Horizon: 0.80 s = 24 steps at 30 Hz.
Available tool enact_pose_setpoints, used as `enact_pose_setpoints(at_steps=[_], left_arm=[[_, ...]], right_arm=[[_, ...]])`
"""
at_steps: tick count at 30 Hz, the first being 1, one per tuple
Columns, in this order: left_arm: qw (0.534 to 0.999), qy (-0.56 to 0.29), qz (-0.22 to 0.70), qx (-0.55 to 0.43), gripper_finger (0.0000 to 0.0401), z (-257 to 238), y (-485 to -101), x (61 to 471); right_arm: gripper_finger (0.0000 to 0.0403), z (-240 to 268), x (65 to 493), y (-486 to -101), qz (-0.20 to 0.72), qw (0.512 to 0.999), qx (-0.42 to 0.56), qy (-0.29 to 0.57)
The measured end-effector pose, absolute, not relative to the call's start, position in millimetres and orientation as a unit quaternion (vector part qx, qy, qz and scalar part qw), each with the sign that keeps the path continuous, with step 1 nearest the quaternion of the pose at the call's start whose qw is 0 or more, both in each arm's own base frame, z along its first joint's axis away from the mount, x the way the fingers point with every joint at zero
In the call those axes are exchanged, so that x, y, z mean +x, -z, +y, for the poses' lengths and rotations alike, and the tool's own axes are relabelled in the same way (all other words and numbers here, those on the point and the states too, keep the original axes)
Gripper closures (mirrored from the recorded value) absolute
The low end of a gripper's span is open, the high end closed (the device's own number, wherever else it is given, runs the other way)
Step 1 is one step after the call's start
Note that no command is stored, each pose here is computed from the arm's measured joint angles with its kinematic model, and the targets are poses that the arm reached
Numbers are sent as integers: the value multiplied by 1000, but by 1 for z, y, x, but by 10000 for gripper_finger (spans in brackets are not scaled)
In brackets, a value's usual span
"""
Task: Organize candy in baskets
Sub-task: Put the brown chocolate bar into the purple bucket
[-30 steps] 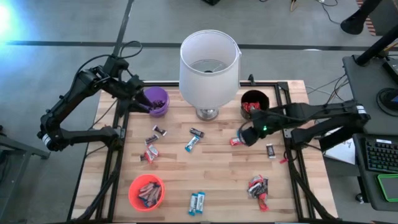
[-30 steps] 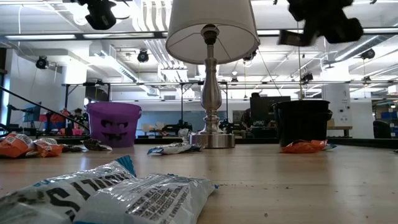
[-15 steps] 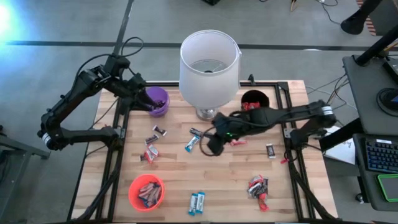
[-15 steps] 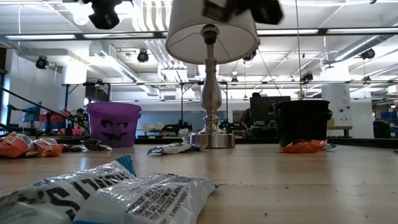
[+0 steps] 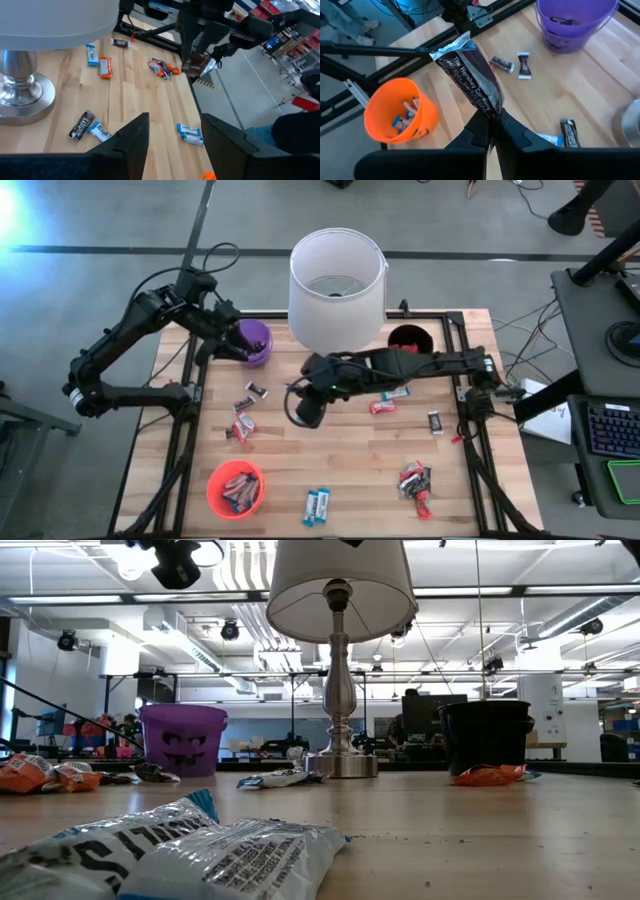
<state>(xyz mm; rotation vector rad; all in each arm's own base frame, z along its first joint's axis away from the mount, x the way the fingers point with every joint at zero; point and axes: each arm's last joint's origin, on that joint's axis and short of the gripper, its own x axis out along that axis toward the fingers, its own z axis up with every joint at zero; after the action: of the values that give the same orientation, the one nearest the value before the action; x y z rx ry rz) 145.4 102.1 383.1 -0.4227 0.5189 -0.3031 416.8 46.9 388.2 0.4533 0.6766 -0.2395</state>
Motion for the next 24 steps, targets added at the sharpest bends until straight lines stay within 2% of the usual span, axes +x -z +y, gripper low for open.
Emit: enact_pose_setpoints(at_steps=[5, 12, 24], left_arm=[[929, 166, 257, -208, 234, 100, -381, 151], [918, 180, 271, -227, 204, 97, -379, 159], [924, 241, 248, -162, 192, 74, -387, 171]], right_arm=[[394, 40, 426, -390, 322, 914, 216, 121], [394, 37, 429, -392, 306, 917, 219, 132], [394, 56, 427, -393, 298, 915, 240, 129]])
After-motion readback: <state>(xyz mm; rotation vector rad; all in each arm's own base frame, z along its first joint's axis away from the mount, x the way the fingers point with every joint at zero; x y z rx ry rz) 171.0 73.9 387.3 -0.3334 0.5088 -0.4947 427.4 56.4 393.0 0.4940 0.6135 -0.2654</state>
